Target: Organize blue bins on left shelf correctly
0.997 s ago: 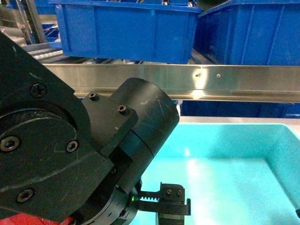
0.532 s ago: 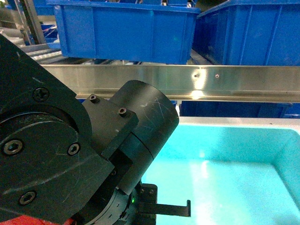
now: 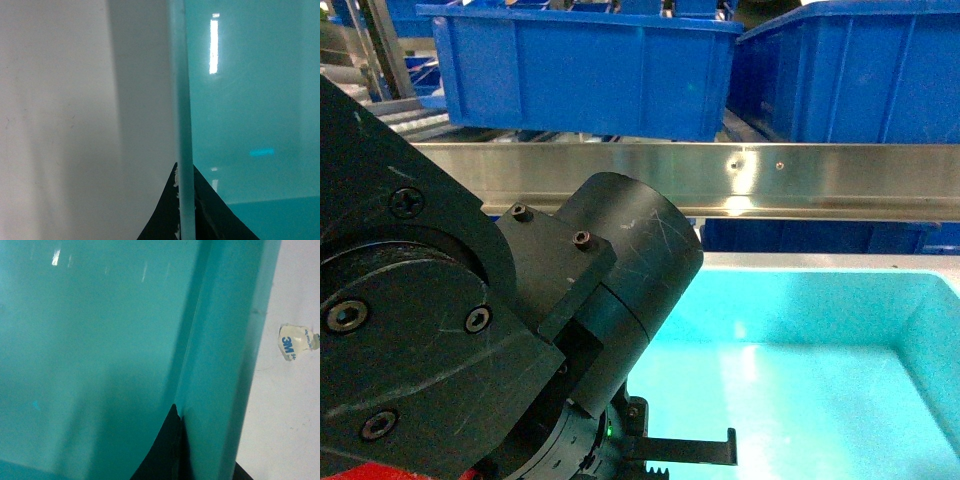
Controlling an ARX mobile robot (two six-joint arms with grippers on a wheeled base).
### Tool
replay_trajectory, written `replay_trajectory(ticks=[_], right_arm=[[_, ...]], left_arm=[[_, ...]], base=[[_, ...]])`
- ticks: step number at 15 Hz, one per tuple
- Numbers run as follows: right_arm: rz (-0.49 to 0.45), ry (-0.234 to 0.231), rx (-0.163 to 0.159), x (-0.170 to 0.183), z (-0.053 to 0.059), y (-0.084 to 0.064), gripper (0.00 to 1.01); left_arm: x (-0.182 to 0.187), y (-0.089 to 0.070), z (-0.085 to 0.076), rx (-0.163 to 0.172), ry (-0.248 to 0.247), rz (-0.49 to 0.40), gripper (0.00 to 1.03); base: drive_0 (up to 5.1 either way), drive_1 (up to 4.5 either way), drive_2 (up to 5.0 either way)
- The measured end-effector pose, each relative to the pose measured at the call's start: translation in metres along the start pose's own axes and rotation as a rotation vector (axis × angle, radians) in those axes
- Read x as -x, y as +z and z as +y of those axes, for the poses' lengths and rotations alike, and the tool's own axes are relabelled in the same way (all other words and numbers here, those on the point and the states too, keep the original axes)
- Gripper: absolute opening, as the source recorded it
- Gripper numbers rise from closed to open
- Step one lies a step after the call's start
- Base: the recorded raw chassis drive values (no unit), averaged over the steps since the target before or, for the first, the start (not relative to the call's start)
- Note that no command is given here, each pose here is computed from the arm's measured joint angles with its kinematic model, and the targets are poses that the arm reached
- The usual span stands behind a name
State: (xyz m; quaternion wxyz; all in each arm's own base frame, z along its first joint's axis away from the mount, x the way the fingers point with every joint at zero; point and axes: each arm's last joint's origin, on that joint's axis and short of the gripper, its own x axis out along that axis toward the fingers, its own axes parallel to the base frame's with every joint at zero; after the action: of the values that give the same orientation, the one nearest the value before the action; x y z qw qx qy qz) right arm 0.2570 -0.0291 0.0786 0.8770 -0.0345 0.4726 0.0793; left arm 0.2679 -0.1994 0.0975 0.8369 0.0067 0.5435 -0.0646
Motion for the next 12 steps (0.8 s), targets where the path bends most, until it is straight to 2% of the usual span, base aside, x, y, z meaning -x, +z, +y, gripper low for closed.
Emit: replay_trajectory(ticks=[2, 4, 6, 7, 8, 9, 12], right_arm=[[-0.039, -0.024, -0.004, 0.002, -0.001, -0.004, 0.02], [-0.103, -0.056, -0.004, 0.01, 0.001, -0.003, 0.02], [-0.188, -0.061, 0.014, 0.02, 0.006, 0.008, 0.02], [-0.245, -0.049, 0.008, 0.034, 0.011, 0.017, 0.02], [-0.294, -0.041, -0.006, 0.057, 0.016, 0.025, 0.02], [-0.363, -0.044, 0.01, 0.07, 0.019, 0.032, 0.02], [-0.581, -0.056, 0.062, 0.089, 0.02, 0.05, 0.02]], left_arm=[[0.0, 0.001, 0.0, -0.001, -0.002, -0.023, 0.02], [0.001, 0.0, 0.006, -0.012, 0.009, -0.084, 0.02], [0.015, 0.001, 0.017, -0.011, 0.017, -0.155, 0.02], [0.032, 0.009, 0.027, -0.007, 0.009, -0.22, 0.02], [0.056, 0.013, 0.033, -0.026, -0.01, -0.295, 0.02], [0.07, 0.017, 0.034, -0.039, -0.007, -0.356, 0.02], [0.082, 0.021, 0.035, -0.03, 0.003, -0.411, 0.02]], base=[[0.0, 0.0, 0.0], [0.0, 0.0, 0.0], [0.0, 0.0, 0.0], [0.0, 0.0, 0.0], [0.0, 0.0, 0.0], [0.0, 0.0, 0.0], [0.0, 0.0, 0.0]])
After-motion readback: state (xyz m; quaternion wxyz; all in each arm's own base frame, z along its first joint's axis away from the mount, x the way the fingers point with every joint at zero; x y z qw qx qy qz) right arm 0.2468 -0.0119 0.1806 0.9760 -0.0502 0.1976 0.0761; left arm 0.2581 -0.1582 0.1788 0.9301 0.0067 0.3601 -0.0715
